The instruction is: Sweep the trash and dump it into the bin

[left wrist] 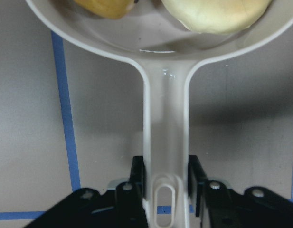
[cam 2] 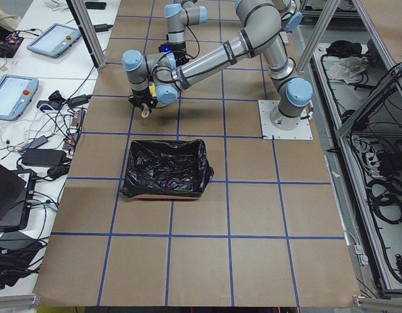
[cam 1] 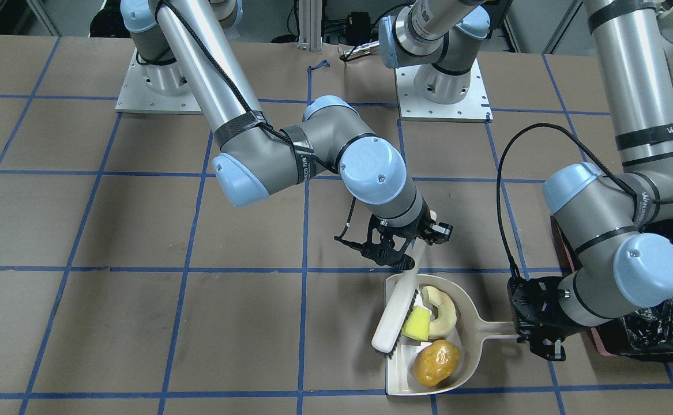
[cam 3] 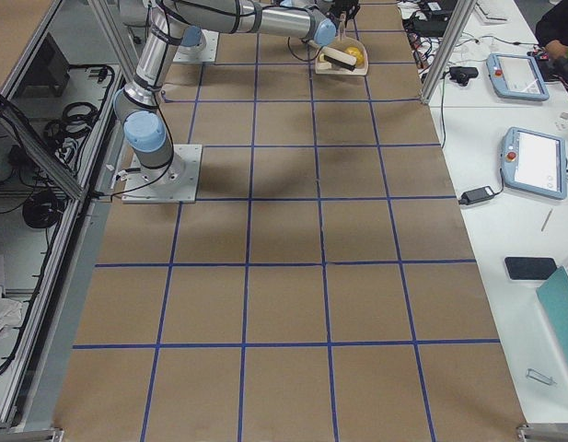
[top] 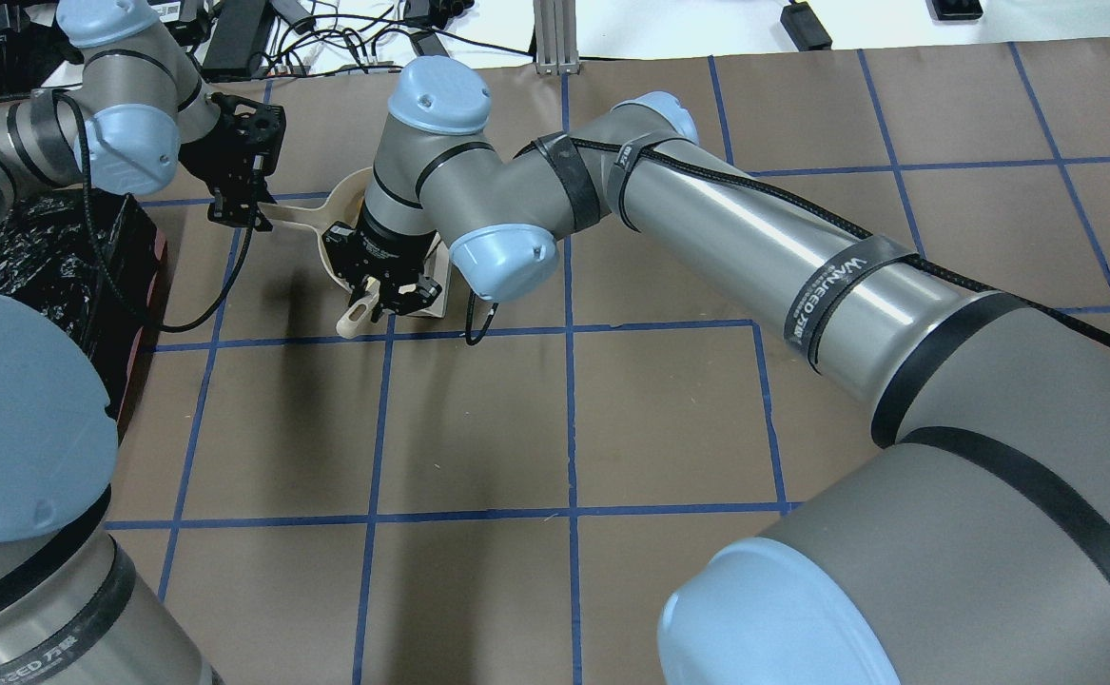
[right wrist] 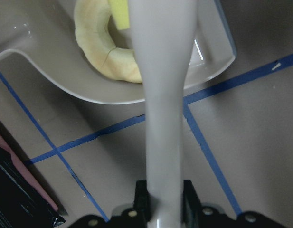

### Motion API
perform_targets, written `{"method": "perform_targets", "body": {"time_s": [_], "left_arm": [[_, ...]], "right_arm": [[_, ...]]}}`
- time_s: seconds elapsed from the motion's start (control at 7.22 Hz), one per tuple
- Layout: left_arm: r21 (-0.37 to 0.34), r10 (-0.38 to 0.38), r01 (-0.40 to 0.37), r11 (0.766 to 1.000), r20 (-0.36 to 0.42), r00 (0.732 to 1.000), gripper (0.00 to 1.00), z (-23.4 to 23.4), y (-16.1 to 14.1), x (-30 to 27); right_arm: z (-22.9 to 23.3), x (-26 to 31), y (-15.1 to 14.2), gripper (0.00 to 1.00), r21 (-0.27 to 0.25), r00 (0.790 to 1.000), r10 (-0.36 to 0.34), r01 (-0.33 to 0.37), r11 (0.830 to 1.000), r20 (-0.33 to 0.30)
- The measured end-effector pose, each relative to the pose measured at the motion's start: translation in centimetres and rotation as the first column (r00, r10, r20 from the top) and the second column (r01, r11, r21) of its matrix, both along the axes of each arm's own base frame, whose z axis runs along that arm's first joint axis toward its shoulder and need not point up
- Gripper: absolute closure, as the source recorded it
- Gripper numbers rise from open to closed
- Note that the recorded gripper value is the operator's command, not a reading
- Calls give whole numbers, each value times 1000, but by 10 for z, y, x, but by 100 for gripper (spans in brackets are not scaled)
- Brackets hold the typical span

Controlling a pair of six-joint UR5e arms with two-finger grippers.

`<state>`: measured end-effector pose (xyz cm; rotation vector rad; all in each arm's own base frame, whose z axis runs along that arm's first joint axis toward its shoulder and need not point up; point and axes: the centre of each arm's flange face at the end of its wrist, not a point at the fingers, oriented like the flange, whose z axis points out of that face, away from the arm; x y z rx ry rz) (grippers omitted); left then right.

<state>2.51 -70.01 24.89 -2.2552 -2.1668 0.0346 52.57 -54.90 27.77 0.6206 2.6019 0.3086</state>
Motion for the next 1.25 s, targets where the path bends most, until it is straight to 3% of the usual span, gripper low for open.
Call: {"method": "perform_targets", "body": {"time_s": [1.25], "left_arm": [[-1, 1, -1, 1000, -2, 1000, 92, 0, 0, 1]], "right_arm": [[68, 46, 22, 100, 33, 986, -91, 87, 996, 139]]}}
